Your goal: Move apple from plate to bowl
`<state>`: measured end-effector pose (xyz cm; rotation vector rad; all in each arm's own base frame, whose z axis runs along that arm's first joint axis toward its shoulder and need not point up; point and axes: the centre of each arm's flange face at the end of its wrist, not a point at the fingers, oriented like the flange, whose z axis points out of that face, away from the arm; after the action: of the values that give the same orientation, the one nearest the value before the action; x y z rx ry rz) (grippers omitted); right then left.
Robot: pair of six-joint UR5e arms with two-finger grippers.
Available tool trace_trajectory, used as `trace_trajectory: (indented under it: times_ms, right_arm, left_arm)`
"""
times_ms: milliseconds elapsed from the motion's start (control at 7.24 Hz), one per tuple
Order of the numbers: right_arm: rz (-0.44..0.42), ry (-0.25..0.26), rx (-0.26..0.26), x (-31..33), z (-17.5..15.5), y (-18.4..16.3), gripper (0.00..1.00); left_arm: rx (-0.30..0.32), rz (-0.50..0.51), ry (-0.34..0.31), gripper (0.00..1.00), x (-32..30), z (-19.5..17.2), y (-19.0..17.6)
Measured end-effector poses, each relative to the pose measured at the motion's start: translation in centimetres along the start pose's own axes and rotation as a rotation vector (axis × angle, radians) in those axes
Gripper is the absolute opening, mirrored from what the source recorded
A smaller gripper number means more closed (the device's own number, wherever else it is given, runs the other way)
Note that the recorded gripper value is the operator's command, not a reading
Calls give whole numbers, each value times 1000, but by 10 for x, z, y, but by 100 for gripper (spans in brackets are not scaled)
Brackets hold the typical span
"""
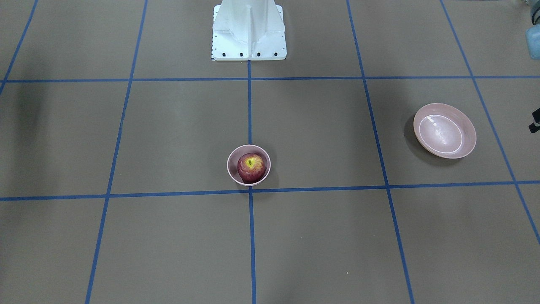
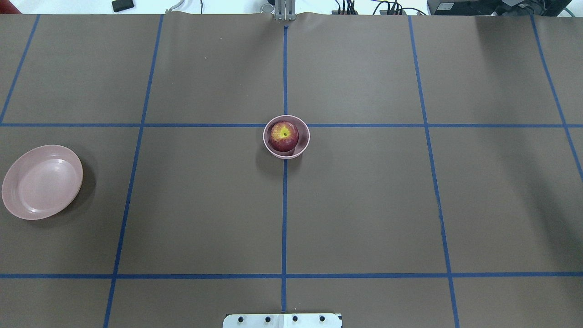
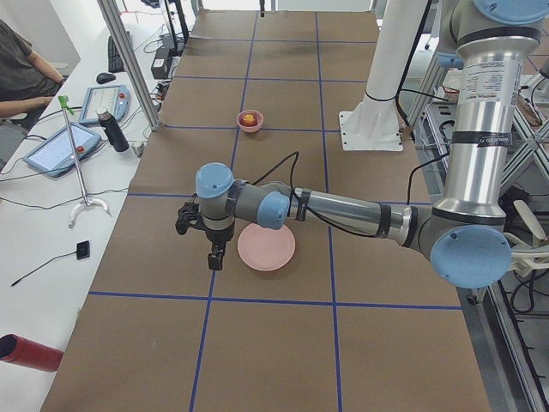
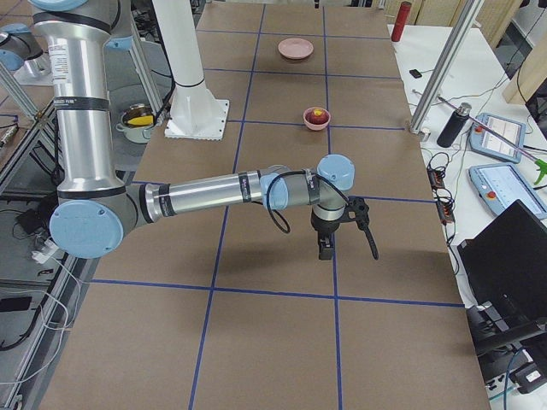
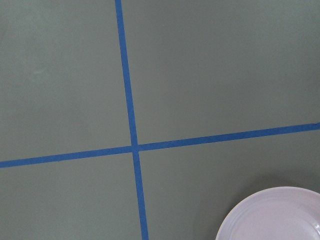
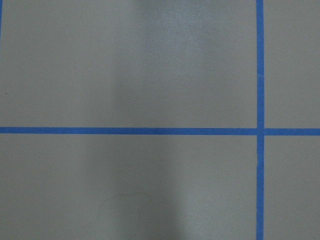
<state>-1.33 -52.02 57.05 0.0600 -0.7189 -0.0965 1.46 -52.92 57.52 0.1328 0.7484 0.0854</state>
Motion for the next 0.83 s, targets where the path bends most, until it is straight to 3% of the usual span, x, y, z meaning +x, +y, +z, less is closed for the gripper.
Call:
trace_trajectory:
  times_ms: [829]
  right_arm:
    - [-14, 16, -6, 2, 1, 0, 100]
  left_arm:
    - [7, 14, 13, 98, 2, -1, 3]
